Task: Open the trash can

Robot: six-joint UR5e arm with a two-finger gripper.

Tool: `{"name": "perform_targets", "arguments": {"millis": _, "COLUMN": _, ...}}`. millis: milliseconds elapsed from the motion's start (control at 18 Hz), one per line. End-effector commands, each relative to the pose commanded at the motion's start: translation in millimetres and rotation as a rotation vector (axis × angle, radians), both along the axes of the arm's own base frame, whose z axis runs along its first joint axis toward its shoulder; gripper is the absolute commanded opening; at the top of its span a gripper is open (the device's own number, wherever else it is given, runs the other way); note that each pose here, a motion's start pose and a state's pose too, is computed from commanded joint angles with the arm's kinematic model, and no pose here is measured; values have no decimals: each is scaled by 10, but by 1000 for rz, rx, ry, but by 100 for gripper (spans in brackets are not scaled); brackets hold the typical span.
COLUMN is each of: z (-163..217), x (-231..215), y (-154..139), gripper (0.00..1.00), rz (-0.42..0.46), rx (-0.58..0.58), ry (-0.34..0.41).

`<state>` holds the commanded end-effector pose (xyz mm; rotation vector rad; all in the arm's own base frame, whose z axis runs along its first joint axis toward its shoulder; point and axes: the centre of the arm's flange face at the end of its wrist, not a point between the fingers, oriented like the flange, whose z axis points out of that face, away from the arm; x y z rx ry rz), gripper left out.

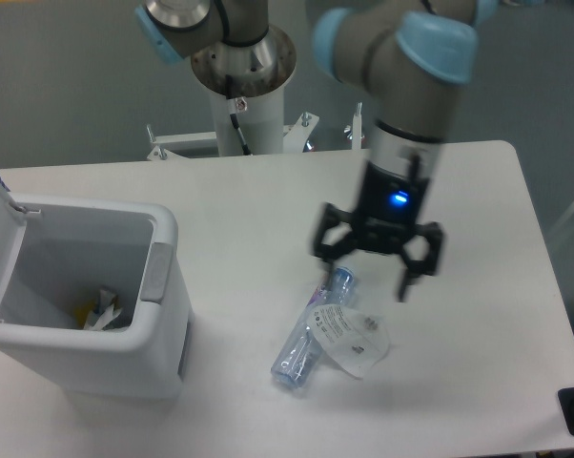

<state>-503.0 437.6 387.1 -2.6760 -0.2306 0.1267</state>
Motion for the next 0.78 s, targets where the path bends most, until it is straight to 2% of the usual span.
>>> {"name": "perform_targets", "arguments": {"millis": 167, "z": -152, "x": -163, "y": 6, "gripper": 100, "rz": 0, "rx": -63, "ry": 40}}
{"name": "perform_targets", "arguments": {"millis": 556, "z": -389, "x": -354, "y": -128, "gripper": 100, "rz": -248, "rx": -285, "ry": 193}}
{"name": "perform_targets", "arguments": {"millis": 778, "z": -437, "x": -371, "y": -167, "gripper": 100, "rz": -271, "rx": -323, "ry": 203}}
